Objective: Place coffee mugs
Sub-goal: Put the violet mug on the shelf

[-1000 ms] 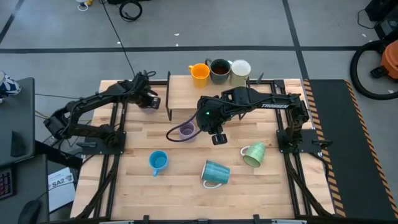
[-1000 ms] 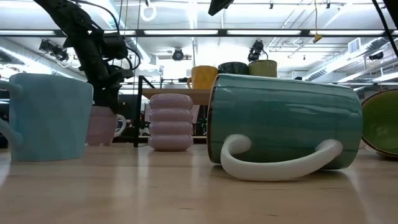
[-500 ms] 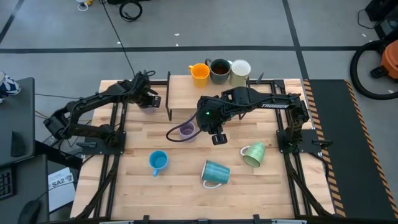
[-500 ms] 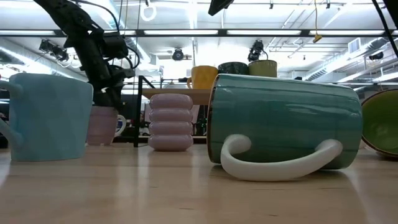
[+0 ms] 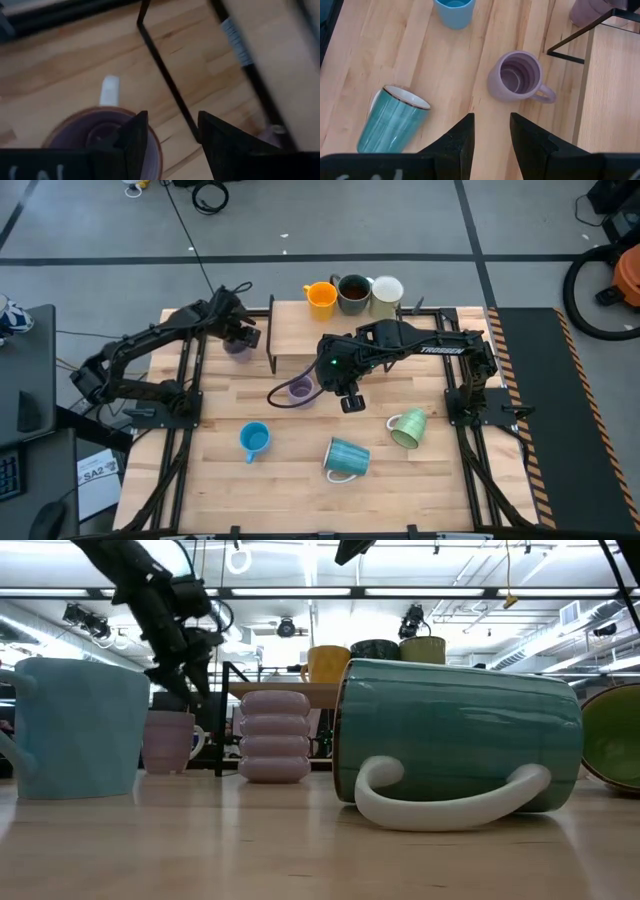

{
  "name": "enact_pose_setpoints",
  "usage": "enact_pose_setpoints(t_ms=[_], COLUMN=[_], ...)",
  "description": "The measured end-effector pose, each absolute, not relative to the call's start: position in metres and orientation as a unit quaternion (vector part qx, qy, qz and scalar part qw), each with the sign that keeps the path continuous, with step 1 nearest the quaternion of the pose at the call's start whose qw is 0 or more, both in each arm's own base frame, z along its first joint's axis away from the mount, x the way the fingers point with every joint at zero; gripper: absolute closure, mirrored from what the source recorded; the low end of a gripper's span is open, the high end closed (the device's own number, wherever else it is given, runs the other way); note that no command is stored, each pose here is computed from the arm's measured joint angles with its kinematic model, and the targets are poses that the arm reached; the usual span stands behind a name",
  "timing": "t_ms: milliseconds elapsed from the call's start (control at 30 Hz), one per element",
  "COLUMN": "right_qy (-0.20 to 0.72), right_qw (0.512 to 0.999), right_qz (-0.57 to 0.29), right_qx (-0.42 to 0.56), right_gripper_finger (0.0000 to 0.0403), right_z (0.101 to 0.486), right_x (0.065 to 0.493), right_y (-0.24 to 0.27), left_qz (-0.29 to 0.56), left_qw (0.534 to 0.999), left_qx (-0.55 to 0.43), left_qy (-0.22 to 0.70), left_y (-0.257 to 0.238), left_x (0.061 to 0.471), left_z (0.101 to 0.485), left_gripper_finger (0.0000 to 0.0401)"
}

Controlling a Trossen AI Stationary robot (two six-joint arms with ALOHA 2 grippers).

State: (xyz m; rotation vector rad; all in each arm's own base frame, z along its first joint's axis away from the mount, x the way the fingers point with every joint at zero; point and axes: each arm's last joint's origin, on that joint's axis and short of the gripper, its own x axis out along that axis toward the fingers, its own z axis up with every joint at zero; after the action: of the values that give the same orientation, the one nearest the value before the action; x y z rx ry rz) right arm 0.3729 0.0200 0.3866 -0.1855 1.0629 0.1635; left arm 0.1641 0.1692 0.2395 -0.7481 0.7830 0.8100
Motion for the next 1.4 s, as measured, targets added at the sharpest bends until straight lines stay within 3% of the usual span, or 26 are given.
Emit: enact_pose_setpoints(t_ms=[233, 467, 600, 833, 1400], right_qy=[0.506, 0.506, 0.505, 0.505, 0.505], right_qw=[0.855, 0.855, 0.855, 0.855, 0.856], right_qz=[0.078, 0.078, 0.078, 0.076, 0.076], right_qx=[-0.088, -0.088, -0.088, -0.085, -0.085], right_gripper_finger=[0.0273, 0.0273, 0.0273, 0.0272, 0.0272], right_z=[0.387, 0.387, 0.387, 0.387, 0.387], right_x=[0.373, 0.373, 0.373, 0.373, 0.373], right_y=[0.02, 0.02, 0.02, 0.02, 0.02], left_qz=[0.333, 0.2, 0.126, 0.083, 0.05], left_qw=[0.807, 0.812, 0.789, 0.749, 0.729], left_qx=[-0.266, -0.108, -0.038, 0.021, 0.133], left_qy=[0.409, 0.537, 0.6, 0.657, 0.669], left_y=[0.169, 0.155, 0.148, 0.146, 0.143], left_x=[0.164, 0.154, 0.146, 0.14, 0.148], left_z=[0.28, 0.303, 0.295, 0.273, 0.231], left_gripper_finger=[0.0221, 0.0221, 0.0221, 0.0221, 0.0221])
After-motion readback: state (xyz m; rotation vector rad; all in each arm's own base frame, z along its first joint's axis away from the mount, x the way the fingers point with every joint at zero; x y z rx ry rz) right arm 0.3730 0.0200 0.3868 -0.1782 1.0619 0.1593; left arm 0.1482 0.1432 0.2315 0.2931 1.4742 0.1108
